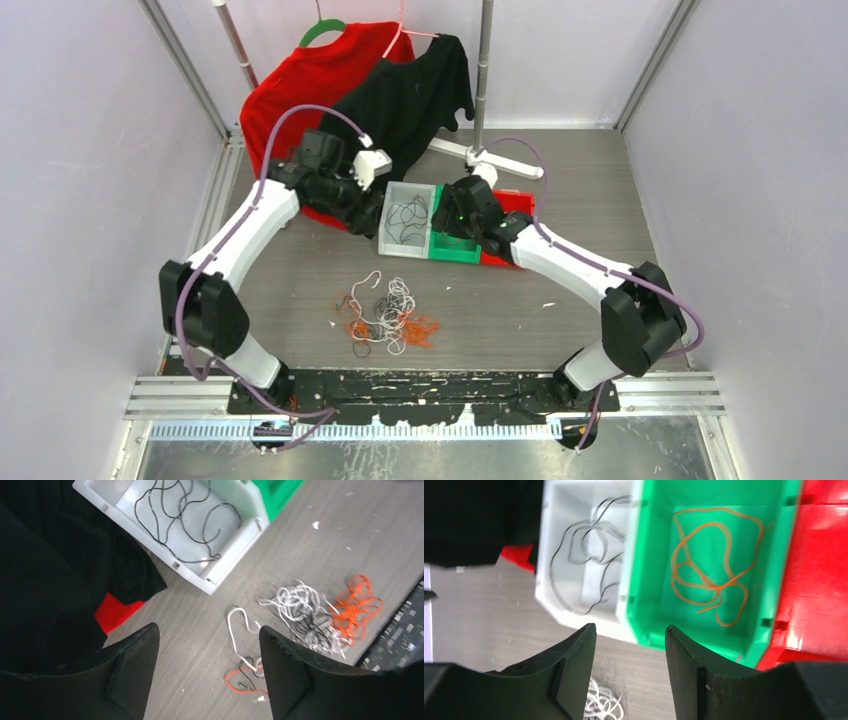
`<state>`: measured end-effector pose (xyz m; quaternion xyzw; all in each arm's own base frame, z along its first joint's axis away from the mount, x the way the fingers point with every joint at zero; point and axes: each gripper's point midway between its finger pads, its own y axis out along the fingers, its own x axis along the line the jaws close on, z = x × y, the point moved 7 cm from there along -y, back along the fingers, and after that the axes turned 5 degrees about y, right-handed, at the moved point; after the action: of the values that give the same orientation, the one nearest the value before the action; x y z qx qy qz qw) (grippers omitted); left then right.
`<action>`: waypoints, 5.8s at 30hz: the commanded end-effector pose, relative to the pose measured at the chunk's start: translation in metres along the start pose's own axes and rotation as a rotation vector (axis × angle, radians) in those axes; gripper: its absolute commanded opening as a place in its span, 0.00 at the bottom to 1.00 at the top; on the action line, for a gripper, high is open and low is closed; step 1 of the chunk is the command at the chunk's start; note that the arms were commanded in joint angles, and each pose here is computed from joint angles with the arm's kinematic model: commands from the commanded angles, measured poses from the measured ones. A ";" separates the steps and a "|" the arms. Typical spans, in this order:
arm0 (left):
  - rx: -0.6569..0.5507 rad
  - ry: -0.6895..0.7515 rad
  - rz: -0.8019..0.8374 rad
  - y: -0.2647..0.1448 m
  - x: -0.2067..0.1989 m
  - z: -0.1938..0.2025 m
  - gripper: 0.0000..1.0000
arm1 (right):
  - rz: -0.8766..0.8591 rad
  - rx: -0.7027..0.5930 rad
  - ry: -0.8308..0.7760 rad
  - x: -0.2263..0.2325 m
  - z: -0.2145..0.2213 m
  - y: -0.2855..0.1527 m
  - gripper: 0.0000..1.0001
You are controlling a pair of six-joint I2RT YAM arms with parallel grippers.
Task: Untangle the cables
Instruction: Untie the cable.
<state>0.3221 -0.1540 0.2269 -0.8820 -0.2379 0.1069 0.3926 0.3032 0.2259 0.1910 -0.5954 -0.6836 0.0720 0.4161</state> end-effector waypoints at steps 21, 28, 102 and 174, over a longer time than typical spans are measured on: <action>0.252 0.131 0.349 -0.040 -0.081 0.139 0.65 | -0.316 0.093 -0.357 0.066 0.132 -0.059 0.48; 0.228 0.082 0.228 -0.002 -0.072 0.154 0.64 | -0.241 -0.101 -0.121 0.022 0.094 -0.083 0.45; -0.242 0.124 0.196 -0.198 -0.134 -0.033 0.00 | -0.521 -0.320 -0.450 0.125 0.077 -0.082 0.52; -0.801 0.492 -0.353 -0.335 -0.118 -0.144 0.00 | -0.874 -0.353 -0.382 0.195 0.073 -0.091 0.63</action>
<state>0.1764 -0.1133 0.5483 -0.9109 -0.3055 -0.2474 0.1253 0.1884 0.3993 0.3010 -0.2723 -0.9407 -0.1136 0.1677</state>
